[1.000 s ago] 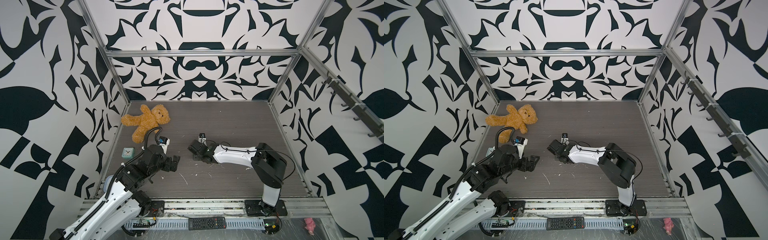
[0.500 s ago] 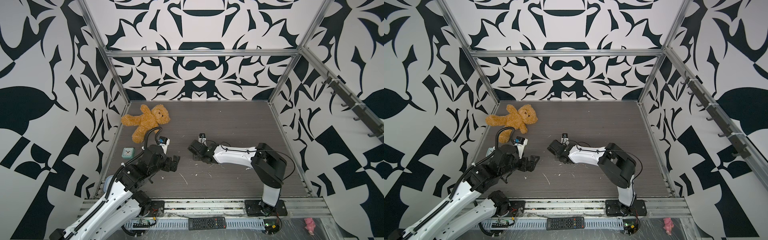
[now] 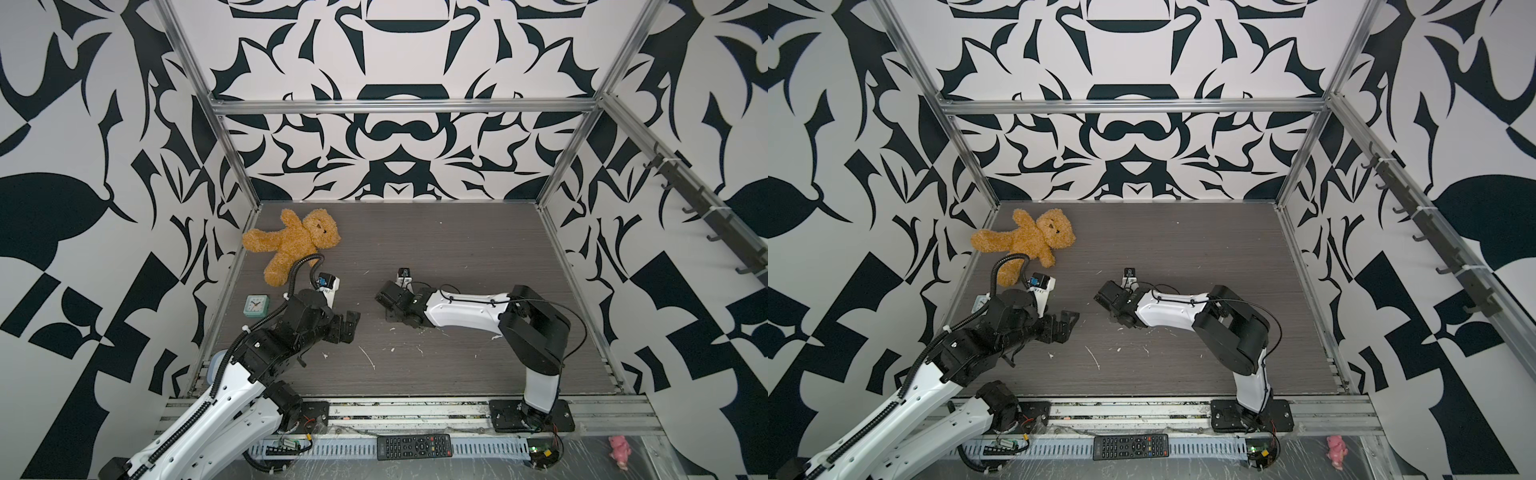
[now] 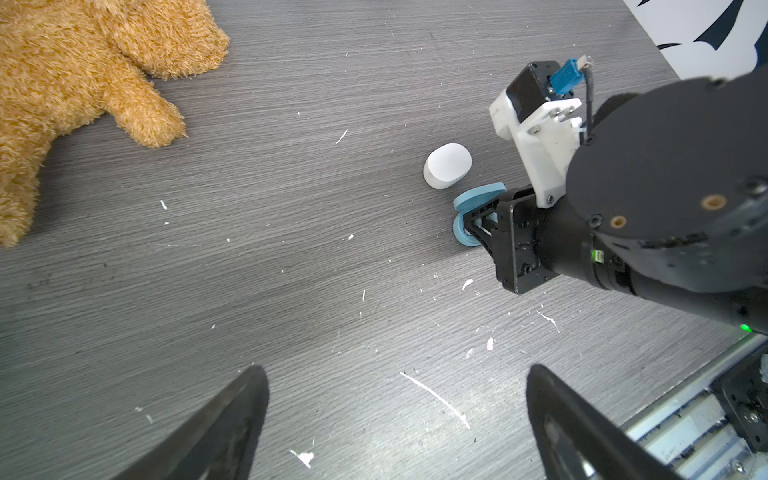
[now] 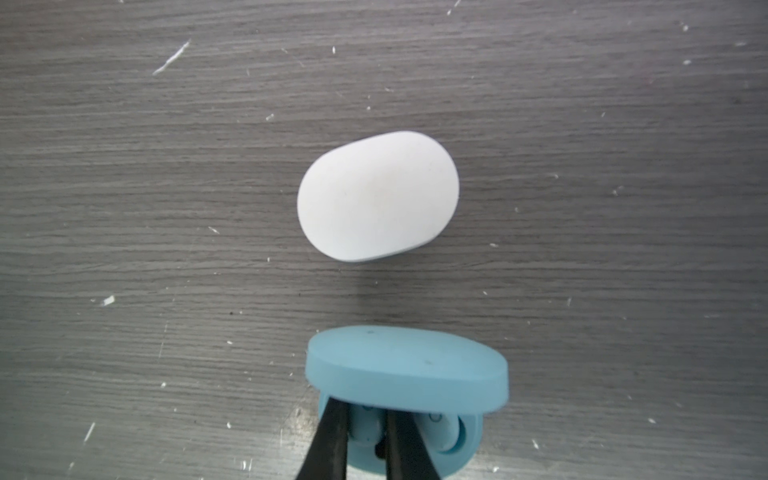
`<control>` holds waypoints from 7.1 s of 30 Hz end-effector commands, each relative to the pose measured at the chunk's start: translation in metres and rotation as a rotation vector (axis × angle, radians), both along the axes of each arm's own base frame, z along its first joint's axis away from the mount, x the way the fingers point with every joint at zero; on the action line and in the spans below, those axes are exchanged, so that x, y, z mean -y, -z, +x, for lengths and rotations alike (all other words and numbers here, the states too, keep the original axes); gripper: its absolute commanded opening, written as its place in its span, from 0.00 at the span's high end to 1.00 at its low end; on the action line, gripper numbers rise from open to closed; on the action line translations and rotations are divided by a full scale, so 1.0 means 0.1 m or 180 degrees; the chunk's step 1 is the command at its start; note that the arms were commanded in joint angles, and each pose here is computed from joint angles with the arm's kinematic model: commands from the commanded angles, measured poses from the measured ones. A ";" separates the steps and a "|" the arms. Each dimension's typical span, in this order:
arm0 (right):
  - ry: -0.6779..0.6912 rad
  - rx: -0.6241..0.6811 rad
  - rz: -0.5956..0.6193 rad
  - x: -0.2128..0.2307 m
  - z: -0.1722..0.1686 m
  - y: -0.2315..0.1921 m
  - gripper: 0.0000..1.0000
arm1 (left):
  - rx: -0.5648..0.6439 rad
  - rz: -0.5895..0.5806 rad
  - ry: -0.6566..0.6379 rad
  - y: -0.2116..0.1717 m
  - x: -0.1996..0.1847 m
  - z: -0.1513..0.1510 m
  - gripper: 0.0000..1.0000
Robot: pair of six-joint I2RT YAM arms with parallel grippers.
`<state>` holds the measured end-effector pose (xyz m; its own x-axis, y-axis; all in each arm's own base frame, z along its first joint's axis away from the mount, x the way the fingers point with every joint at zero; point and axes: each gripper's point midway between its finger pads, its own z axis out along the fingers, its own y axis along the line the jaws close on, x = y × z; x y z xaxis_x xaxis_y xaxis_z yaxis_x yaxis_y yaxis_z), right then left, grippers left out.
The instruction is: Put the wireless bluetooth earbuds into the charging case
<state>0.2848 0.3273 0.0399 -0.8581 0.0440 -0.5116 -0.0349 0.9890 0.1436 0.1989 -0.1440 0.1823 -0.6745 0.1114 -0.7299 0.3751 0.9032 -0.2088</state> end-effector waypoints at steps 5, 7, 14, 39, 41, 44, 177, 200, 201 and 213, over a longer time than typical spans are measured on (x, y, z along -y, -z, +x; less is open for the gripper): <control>0.0092 0.0042 -0.0016 0.07 0.02 -0.04 0.93 | 0.0004 0.0002 0.0016 0.04 0.00 -0.01 0.01; 0.0088 0.0039 -0.0015 0.06 0.01 -0.04 0.92 | 0.0005 -0.0001 0.0017 0.04 0.00 -0.01 0.01; 0.0091 0.0048 -0.0002 0.06 0.02 -0.07 0.89 | 0.0001 0.0003 0.0018 0.04 0.00 -0.01 0.01; 0.0086 0.0074 0.0054 0.05 0.01 -0.17 0.80 | -0.0019 0.0012 0.0023 0.06 0.01 0.00 0.01; 0.0088 0.0076 0.0055 0.05 0.01 -0.18 0.80 | -0.0013 0.0009 0.0022 0.05 0.01 0.00 0.01; 0.0085 0.0080 0.0062 0.05 0.01 -0.19 0.79 | -0.0017 0.0013 0.0022 0.05 0.01 0.00 0.01; -0.1217 0.0346 0.1349 0.57 0.07 -1.49 0.01 | -0.0669 -0.0024 0.0456 0.39 0.33 -0.15 0.01; 0.1030 0.2654 -0.0967 2.81 0.42 -1.80 0.00 | 0.1064 0.0640 -0.1307 -0.14 -0.64 1.04 0.01; 0.1083 0.2626 -0.1032 2.88 0.45 -1.76 0.00 | 0.0997 0.0531 -0.1344 -0.11 -0.68 1.08 0.01; 0.1265 0.2226 -0.1524 3.35 0.81 -1.12 0.00 | 0.1190 0.0639 -0.1791 0.22 -1.13 1.54 0.01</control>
